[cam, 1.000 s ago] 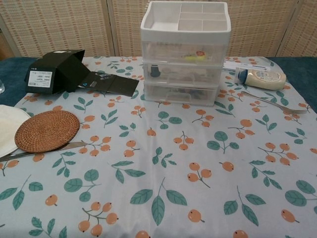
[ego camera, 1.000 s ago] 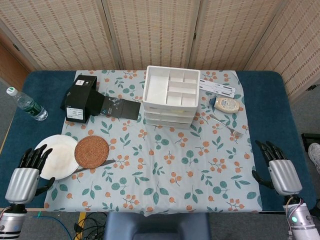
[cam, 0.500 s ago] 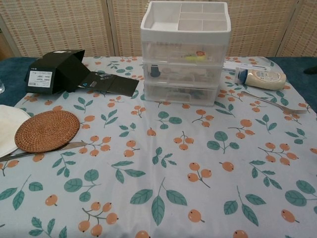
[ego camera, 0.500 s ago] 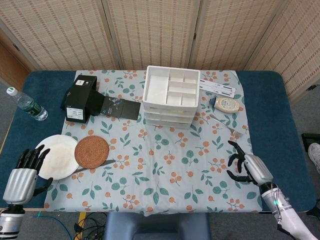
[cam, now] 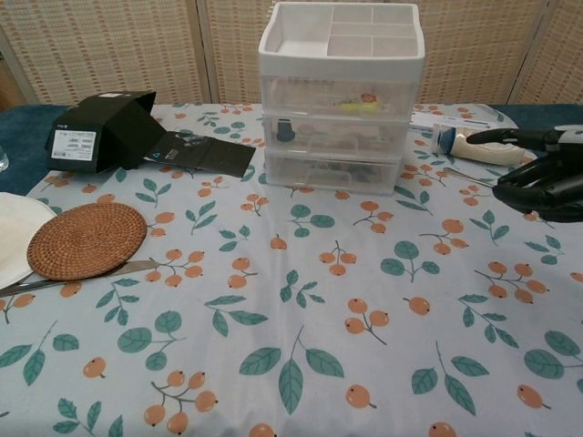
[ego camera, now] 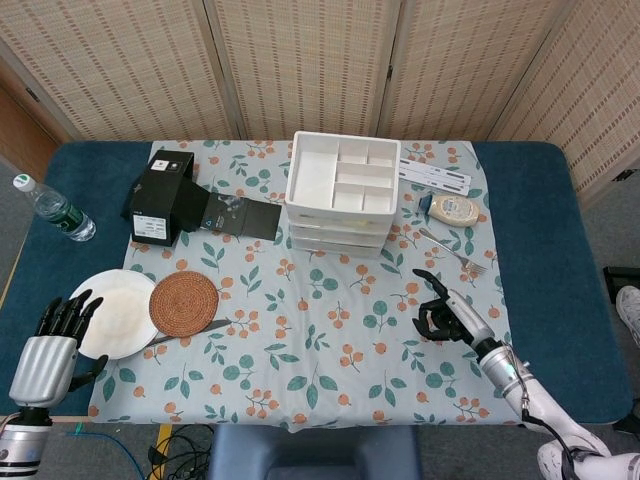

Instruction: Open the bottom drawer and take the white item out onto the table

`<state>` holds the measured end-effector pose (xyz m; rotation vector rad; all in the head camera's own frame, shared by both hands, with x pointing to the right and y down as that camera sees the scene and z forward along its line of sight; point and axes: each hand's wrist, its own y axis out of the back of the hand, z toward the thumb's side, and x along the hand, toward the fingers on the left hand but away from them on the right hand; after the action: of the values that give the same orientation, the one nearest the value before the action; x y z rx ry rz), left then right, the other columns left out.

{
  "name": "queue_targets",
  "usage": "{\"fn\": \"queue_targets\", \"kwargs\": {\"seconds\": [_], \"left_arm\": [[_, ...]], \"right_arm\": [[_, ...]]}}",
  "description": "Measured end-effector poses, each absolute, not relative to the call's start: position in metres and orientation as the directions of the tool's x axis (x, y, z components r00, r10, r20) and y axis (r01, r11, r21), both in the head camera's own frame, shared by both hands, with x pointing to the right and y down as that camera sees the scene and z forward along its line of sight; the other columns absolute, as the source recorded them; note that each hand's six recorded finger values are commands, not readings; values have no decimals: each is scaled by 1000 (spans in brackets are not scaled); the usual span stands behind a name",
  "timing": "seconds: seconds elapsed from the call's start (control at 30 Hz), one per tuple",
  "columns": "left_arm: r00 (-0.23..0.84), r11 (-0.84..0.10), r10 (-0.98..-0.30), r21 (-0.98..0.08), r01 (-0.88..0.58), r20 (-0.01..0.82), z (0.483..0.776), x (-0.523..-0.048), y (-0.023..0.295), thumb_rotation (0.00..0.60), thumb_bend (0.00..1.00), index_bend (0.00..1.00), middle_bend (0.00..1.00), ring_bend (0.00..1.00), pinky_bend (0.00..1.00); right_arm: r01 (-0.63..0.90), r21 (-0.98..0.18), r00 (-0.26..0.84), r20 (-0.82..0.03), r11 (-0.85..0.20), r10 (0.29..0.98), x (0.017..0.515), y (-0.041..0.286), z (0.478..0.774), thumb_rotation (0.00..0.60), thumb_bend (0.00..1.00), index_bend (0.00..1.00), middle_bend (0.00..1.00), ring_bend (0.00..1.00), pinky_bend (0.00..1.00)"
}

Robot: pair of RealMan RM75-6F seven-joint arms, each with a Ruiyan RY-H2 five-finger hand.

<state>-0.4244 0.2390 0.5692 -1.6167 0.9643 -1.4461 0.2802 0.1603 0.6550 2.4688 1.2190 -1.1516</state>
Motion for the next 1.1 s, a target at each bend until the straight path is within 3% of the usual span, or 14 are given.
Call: {"fn": "queue_targets", "kwargs": {"seconds": [0.23,1.1], "left_arm": [[72,-437,-898,-898,-49,433,569,-426,239,600,255,98,72,101,63],[67,-435,-900,-899,-52,432,567,-431,240,600,255,98,72,101,63]], "right_arm": [[762,-108,395,-704,-639,590,257,151,671,600,470,0,741,929,1000],[813,28,403,-747,-581,528,203,128,719,600,507,0,741,932,1000]]}}
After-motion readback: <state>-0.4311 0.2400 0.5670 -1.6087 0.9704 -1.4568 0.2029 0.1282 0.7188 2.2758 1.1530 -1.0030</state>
